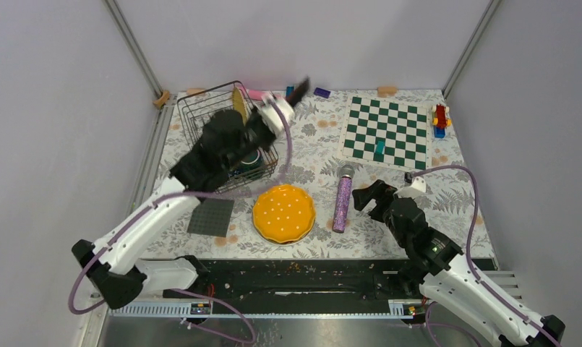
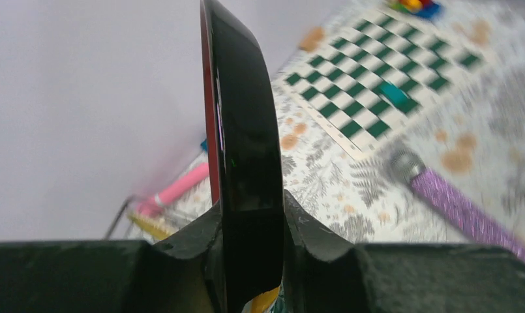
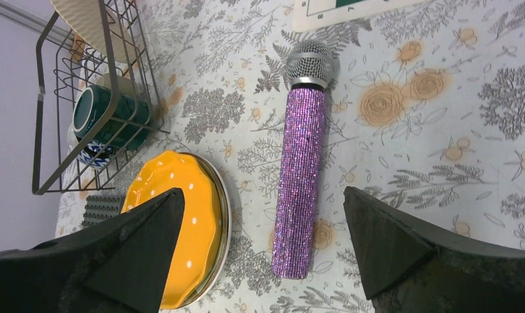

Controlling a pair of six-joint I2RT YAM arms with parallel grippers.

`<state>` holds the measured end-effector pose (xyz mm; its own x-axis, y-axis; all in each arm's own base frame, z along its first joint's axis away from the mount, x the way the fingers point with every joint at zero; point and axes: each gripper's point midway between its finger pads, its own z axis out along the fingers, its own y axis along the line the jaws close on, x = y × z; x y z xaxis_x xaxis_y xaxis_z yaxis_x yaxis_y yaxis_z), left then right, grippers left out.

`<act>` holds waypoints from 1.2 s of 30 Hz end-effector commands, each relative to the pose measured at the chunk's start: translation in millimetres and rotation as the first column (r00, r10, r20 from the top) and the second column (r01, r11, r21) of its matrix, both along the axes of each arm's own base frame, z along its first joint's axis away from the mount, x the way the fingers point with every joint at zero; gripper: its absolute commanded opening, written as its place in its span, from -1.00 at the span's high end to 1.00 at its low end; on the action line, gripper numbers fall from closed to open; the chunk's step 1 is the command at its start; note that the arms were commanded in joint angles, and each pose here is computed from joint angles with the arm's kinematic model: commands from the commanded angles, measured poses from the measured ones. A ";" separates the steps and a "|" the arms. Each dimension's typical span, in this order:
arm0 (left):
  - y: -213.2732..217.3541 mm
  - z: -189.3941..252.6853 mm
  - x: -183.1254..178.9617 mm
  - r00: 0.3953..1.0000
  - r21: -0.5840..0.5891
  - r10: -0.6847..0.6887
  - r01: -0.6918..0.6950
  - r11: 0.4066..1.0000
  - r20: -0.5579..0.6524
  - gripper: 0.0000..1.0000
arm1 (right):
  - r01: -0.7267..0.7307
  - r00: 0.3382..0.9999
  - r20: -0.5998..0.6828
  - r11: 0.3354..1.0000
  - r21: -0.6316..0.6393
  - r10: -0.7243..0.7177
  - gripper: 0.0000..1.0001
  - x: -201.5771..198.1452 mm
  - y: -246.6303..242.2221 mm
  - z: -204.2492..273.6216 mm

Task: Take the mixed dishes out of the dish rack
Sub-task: Pick up the plate from the dish rack.

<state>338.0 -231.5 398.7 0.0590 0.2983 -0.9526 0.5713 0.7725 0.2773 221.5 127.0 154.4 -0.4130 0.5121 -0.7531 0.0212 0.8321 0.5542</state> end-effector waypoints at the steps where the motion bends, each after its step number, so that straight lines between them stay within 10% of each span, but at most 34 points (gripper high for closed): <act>1: -27.7 33.7 -41.8 0.843 0.312 -0.228 0.076 0.947 0.488 1.00 | 0.036 0.997 -0.077 0.994 0.099 -0.029 -0.99 -12.5 -0.4 6.0; 7: -49.0 -29.0 -73.2 0.741 0.523 -0.380 0.045 0.851 0.554 1.00 | 0.059 0.987 -0.160 0.984 0.168 -0.032 -0.99 -24.4 1.6 5.6; 21: -70.5 -69.8 -100.3 0.556 0.524 -0.353 -0.181 0.832 0.753 1.00 | 0.178 0.984 -0.099 0.887 0.426 -0.149 -0.99 -10.4 -0.3 43.8; 36: -104.9 -103.9 -110.3 0.524 0.545 -0.380 -0.201 0.814 0.762 1.00 | 0.019 1.000 -0.021 0.898 0.439 -0.011 -0.74 -3.2 31.8 61.7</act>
<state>233.4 -341.7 207.9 0.7618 0.6456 -0.0531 0.0697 -0.0002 0.9976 213.0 146.2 203.3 -0.3905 0.8149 -0.4284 0.0825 0.4944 0.8653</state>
